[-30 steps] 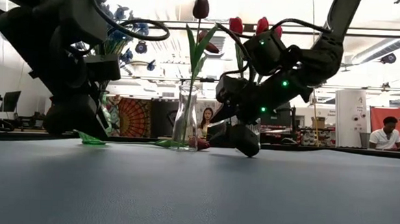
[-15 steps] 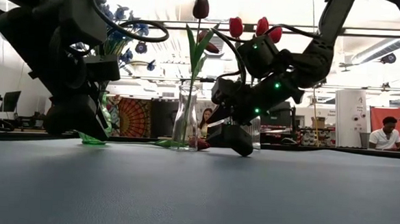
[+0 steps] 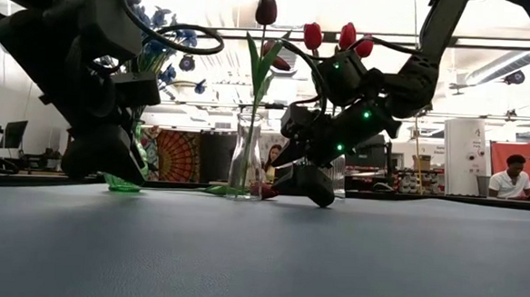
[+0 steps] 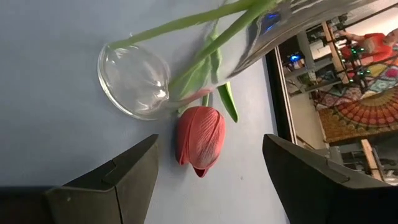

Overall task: Sort flowers into vase by color
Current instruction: Put the dark red tulip into the bottom transparent vase

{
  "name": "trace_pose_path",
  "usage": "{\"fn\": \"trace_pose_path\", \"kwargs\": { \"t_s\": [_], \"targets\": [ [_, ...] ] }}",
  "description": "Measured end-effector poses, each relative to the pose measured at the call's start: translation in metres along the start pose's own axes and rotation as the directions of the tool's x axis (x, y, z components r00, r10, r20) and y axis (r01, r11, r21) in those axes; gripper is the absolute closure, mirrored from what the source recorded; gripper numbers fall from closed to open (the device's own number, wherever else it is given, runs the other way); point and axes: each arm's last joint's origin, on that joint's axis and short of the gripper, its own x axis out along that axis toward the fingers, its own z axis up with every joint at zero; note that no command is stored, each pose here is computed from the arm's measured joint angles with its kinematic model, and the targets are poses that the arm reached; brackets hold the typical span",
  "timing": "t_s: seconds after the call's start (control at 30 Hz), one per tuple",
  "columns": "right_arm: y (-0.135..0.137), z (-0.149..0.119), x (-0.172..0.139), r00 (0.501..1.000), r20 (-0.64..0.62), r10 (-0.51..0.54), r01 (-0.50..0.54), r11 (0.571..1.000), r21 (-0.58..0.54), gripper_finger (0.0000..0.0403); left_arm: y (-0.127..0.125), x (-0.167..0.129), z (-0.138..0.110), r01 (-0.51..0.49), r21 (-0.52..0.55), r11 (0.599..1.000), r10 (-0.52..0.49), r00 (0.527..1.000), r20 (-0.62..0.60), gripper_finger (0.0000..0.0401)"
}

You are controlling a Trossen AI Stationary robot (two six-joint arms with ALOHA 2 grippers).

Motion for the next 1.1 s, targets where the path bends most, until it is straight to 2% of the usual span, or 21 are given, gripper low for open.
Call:
{"fn": "trace_pose_path", "kwargs": {
  "t_s": [1.1],
  "targets": [
    [-0.0051,-0.0081,0.0034,0.999,0.005,0.032,-0.032,0.998,0.047,0.0129,-0.0042,-0.0029,0.0015,0.017,-0.012,1.000,-0.016,0.999,0.033,0.0221]
  ]
}}
